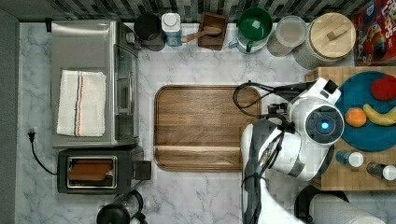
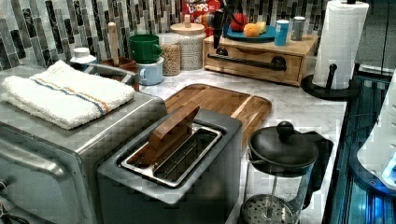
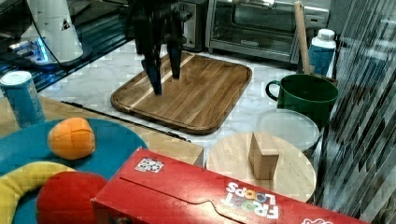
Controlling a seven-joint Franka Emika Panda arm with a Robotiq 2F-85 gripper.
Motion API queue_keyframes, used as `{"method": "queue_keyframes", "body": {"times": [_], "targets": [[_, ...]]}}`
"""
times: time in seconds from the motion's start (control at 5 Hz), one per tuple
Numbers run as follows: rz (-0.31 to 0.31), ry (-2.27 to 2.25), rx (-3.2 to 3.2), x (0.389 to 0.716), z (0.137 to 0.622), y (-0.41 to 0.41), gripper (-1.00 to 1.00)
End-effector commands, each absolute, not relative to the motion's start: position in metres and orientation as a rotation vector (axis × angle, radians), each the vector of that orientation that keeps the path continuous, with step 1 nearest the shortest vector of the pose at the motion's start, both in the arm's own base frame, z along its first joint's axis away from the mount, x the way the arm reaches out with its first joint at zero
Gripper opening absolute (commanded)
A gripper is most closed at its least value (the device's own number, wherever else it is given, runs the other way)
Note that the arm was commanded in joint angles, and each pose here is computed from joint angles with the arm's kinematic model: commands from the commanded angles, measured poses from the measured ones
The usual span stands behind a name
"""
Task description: Open the drawer.
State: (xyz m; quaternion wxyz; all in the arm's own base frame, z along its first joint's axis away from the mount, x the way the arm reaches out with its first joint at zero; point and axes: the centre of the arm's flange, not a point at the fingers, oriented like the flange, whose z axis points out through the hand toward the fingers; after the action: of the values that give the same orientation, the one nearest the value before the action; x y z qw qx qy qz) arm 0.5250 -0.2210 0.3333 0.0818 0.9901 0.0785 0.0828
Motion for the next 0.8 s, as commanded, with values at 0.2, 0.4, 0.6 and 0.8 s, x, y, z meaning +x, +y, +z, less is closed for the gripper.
{"method": "queue_keyframes", "body": {"times": [0.2,0.4,0.6,0.8], "targets": [[0.213,0.145,2.951,0.506,0.294,-0.276,1.0],[0.214,0.129,2.943,0.503,0.292,-0.275,1.0],[0.199,0.119,2.968,0.506,0.288,-0.269,1.0],[0.226,0.105,2.976,0.511,0.277,-0.254,1.0]]}}
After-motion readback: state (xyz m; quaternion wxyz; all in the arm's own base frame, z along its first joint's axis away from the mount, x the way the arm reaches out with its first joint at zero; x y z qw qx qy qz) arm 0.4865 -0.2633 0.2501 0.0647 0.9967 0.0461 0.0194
